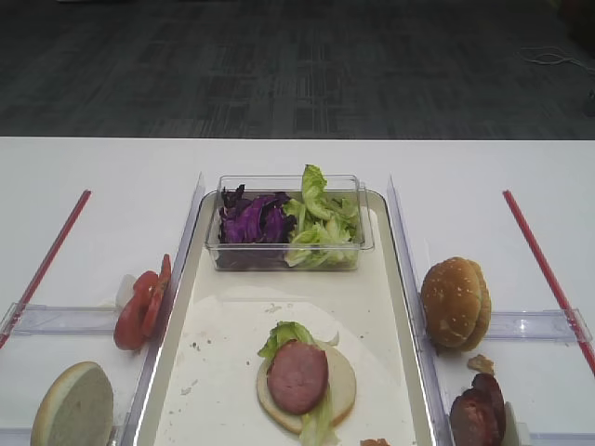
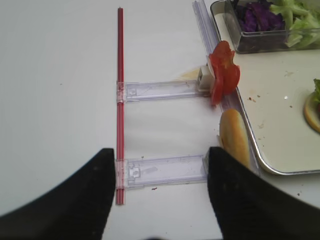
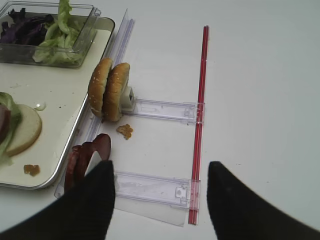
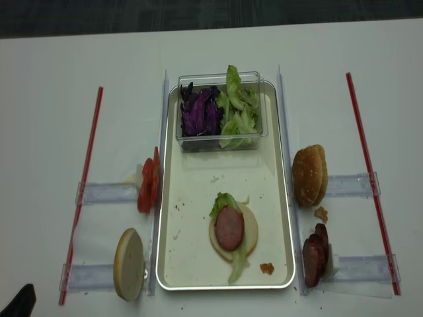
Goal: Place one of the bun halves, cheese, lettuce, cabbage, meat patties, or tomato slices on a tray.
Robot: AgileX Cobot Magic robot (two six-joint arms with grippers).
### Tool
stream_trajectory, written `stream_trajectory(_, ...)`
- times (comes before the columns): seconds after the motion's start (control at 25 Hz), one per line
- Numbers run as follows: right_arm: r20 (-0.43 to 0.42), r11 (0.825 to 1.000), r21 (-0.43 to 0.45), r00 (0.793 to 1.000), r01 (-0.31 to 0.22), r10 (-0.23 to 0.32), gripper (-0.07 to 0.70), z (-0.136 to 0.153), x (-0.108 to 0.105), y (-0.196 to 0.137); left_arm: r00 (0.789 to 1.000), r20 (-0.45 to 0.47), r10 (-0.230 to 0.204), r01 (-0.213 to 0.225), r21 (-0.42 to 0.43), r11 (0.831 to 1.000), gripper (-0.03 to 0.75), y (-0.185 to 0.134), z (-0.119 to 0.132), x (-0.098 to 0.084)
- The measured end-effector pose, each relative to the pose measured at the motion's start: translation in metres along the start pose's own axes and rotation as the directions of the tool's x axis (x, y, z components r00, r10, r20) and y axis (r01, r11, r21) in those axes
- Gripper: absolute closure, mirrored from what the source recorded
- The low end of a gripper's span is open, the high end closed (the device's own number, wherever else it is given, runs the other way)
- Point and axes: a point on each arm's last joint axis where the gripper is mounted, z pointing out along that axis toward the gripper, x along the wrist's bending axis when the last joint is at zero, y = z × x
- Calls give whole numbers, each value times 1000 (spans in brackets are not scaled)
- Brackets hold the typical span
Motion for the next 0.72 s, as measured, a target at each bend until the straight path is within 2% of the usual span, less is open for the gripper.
stream_trajectory(0.72,0,1000,0,1000,0,0,197,0,0,0,1000,0,0,0,0,1000,324,0,0,0)
